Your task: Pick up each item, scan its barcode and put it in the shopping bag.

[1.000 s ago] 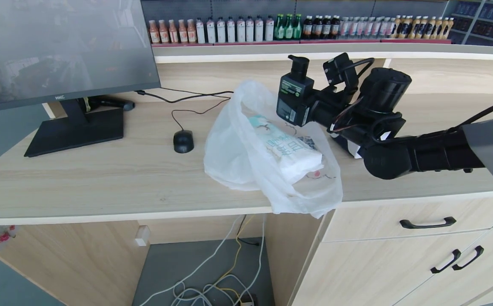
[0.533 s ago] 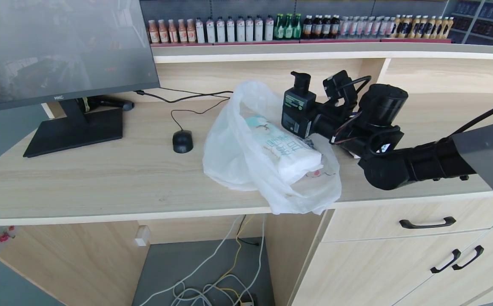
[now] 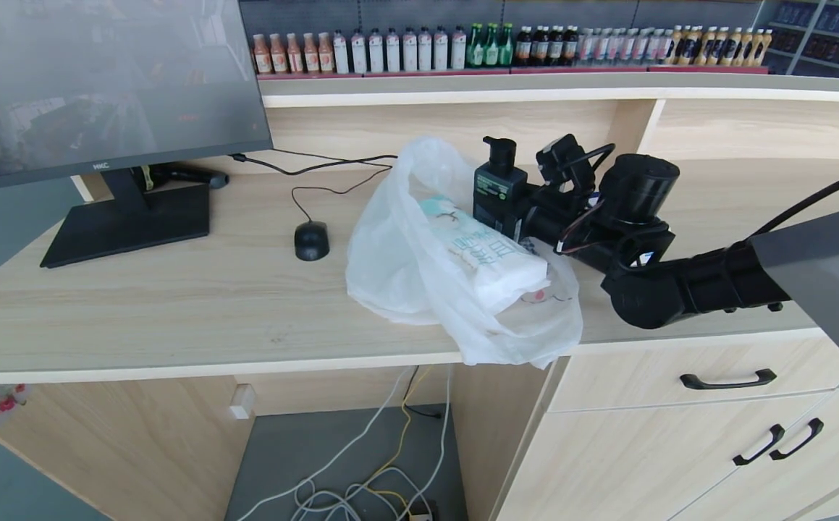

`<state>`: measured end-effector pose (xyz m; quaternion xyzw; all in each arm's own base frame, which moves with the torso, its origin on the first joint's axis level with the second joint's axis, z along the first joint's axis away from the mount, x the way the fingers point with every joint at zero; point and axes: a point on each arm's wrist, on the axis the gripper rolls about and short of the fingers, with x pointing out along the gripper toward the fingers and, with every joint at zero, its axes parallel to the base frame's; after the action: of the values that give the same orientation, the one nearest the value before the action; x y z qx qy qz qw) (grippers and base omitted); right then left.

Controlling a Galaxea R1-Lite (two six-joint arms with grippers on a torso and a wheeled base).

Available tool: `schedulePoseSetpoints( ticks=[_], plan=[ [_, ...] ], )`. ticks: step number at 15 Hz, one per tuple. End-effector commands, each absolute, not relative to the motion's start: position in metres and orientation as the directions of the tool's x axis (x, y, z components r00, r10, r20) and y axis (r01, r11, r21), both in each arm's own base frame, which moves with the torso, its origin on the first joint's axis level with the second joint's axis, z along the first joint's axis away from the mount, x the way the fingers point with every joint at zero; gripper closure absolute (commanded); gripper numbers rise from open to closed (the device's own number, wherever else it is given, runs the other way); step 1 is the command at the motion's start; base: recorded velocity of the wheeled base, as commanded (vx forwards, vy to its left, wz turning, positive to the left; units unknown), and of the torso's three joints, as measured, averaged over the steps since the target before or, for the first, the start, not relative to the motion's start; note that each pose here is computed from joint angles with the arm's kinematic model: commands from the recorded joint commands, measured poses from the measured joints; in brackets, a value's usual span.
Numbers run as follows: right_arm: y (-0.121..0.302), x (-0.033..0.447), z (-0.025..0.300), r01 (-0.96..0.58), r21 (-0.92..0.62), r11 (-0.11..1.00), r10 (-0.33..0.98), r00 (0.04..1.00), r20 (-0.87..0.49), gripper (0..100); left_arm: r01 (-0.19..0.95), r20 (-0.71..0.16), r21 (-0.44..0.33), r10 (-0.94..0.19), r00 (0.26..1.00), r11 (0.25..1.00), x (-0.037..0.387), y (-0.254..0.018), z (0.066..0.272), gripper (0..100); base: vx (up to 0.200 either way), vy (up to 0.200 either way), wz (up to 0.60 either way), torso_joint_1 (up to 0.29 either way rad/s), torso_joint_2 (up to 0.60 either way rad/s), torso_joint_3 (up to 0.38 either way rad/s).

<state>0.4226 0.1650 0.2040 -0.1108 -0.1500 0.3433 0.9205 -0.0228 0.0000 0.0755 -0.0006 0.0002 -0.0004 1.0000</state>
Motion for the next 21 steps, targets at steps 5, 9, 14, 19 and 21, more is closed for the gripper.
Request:
schedulePoseSetpoints(
  ticks=[5, 9, 14, 19, 21],
  plan=[
    [0.169, 0.429, 0.186, -0.615, -0.287, 0.734, 0.67, 0.724, 0.163, 100, 0.0, 0.0, -0.002, 0.0, 1.0, 1.0, -0.023, 0.0, 0.075, 0, 0.0, 0.0, 0.0, 0.0, 0.0, 0.0],
    [0.168, 0.431, 0.182, -0.617, -0.284, 0.734, 0.67, 0.726, 0.156, 100, 0.0, 0.0, -0.002, 0.0, 1.0, 1.0, -0.023, 0.0, 0.075, 0, 0.0, 0.0, 0.0, 0.0, 0.0, 0.0],
    [0.168, 0.431, 0.181, -0.618, -0.283, 0.734, 0.671, 0.726, 0.153, 100, 0.0, 0.0, -0.002, 0.0, 1.0, 1.0, -0.023, 0.0, 0.075, 0, 0.0, 0.0, 0.0, 0.0, 0.0, 0.0],
    [0.169, 0.43, 0.183, -0.618, -0.283, 0.733, 0.671, 0.724, 0.157, 100, 0.0, 0.0, -0.002, 0.0, 1.0, 1.0, -0.023, 0.0, 0.075, 0, 0.0, 0.0, 0.0, 0.0, 0.0, 0.0],
    [0.169, 0.43, 0.183, -0.617, -0.281, 0.735, 0.67, 0.725, 0.158, 0, 0.0, 0.0, -0.002, 0.0, 1.0, 1.0, -0.023, 0.0, 0.075, 0, 0.0, 0.0, 0.0, 0.0, 0.0, 0.0]
  ],
)
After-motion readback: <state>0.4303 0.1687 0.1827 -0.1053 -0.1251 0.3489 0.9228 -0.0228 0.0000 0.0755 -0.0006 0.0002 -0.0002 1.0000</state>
